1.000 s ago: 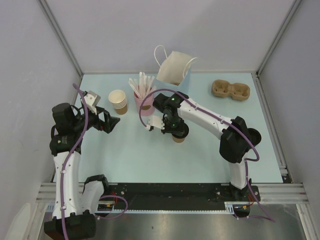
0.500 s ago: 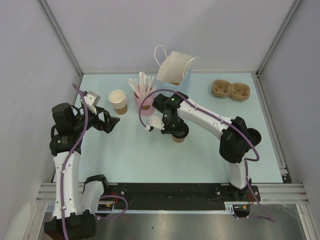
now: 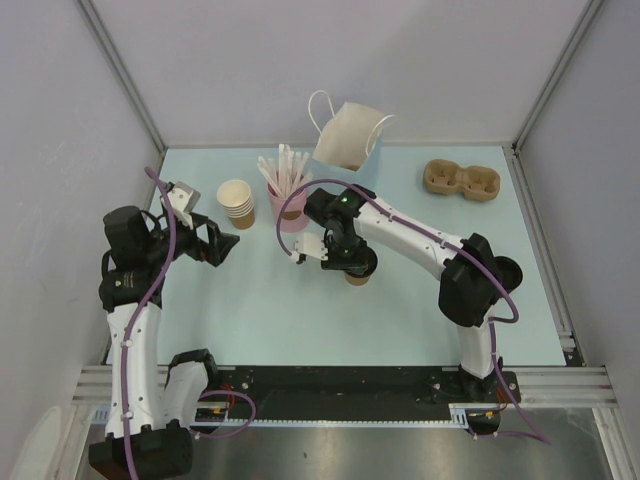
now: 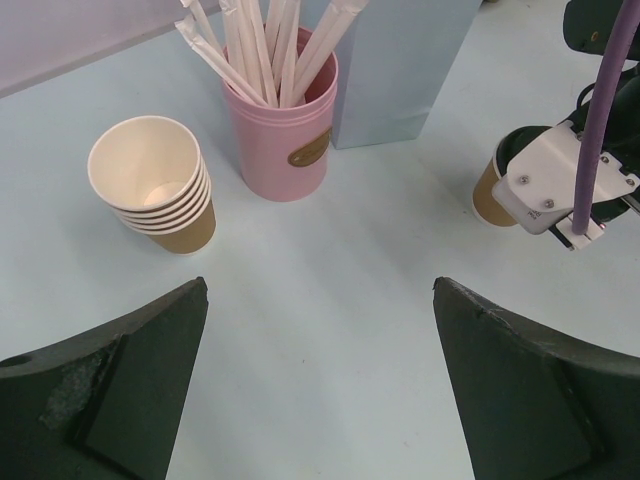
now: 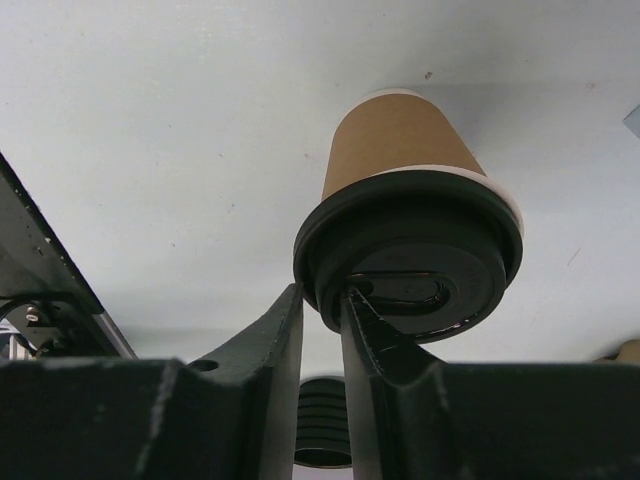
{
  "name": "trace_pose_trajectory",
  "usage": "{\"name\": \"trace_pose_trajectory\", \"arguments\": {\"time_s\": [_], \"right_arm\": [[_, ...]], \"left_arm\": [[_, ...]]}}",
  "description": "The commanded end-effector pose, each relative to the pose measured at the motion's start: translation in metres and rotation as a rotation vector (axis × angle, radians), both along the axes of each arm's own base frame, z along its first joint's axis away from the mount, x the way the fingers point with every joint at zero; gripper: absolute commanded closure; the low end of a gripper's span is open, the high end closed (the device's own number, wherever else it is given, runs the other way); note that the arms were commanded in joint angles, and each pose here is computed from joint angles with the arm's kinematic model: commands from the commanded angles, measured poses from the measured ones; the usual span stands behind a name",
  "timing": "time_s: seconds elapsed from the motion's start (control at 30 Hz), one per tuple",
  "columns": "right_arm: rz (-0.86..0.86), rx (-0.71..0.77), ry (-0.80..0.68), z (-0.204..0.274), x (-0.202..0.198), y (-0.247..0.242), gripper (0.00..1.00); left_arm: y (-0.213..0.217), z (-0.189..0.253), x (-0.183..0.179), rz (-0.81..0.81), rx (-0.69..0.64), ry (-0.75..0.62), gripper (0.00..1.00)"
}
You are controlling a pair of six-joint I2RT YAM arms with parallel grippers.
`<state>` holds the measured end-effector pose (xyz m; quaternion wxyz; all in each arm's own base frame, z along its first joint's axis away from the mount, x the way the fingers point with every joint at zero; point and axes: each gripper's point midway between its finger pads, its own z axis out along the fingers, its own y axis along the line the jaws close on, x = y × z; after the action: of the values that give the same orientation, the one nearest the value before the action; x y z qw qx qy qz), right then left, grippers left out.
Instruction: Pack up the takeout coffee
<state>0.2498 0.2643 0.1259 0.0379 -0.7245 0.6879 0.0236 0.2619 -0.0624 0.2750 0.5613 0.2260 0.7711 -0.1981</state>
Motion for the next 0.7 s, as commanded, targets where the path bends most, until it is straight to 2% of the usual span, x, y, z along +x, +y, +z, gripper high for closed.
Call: {"name": "trace_pose_trajectory", "arguments": {"time_s": [0.0, 0.33, 0.53, 0.67], "right_arm": [[0.014, -0.049, 0.039, 0.013, -0.014, -0.013, 0.73], [0.012, -0.028, 0.012, 0.012, -0.007, -0.006, 0.68], [0.025, 0.036, -0.005, 0.023, -0.006, 0.004, 0.64], [0.019, 0.018, -0.002, 0.018, -0.004, 0.004, 0.62]], "left_arm": [[0.001, 0.004, 0.0, -0.002, -0.004, -0.027, 0.01], [0.001, 0.004, 0.0, -0.002, -0.005, -0.025, 0.01], [0.001, 0.003, 0.001, -0.001, -0.007, -0.021, 0.01], [0.001, 0.004, 0.001, -0.001, -0.005, -0.025, 0.01]]}}
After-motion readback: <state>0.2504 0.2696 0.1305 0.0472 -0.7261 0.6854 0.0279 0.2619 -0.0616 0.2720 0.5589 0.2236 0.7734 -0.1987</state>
